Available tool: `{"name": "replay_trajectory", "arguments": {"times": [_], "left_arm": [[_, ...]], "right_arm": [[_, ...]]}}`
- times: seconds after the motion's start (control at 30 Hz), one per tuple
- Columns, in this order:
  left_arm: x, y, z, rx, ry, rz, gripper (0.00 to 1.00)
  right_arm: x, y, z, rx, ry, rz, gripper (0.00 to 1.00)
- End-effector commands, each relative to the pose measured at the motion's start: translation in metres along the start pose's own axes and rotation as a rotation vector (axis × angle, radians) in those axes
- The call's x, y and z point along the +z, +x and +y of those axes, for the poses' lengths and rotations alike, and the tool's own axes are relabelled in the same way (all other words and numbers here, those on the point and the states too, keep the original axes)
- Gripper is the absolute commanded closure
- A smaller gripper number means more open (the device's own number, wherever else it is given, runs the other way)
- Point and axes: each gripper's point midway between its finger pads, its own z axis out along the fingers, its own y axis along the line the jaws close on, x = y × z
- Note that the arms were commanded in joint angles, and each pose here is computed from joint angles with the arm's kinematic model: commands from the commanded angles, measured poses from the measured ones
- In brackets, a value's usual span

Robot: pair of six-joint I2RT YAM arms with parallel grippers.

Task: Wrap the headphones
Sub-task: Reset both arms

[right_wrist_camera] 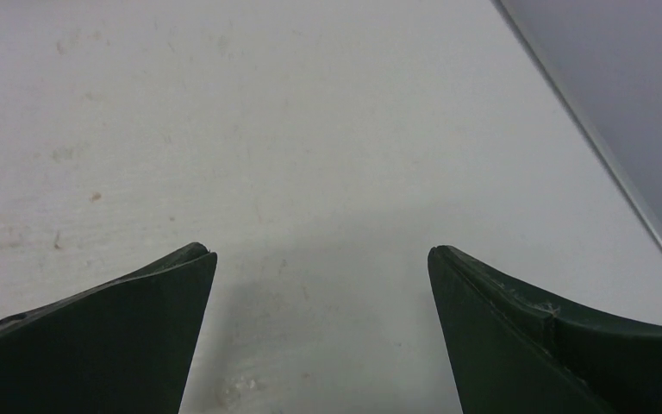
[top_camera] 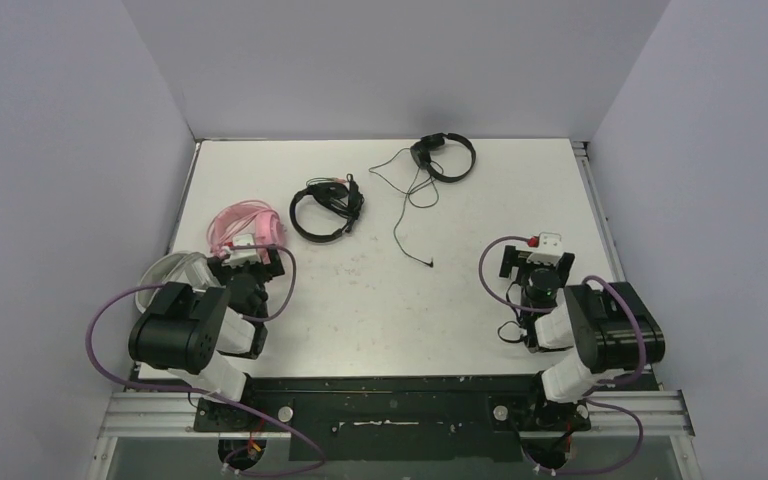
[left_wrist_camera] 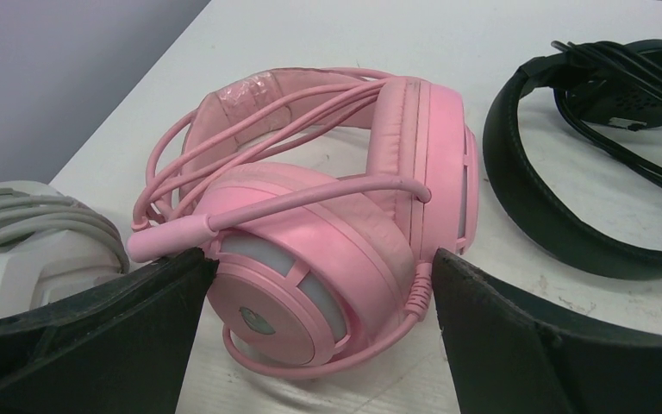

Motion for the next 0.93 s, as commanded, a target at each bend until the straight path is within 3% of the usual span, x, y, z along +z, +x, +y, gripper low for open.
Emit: {"name": "replay_trajectory", "arguments": {"times": [0.0,0.17,0.9], "left_arm": [[0.013,0.000,-0.005,-0.020,0.007,0.023,0.03],[0.025,0.007,-0.009,0.011,0.007,0.074,0.03],[0.025,0.006,-0.020,0.035,0.082,0.065,0.03]], "right_arm": [[0.008,-0.020,0.000,0.042,0.013,-0.116,0.00],[0.032,-0.010,0.015,0.007,-0.092,-0.013,0.00],[0.033,-0.010,0.015,0.010,-0.100,-0.013,0.00]]}}
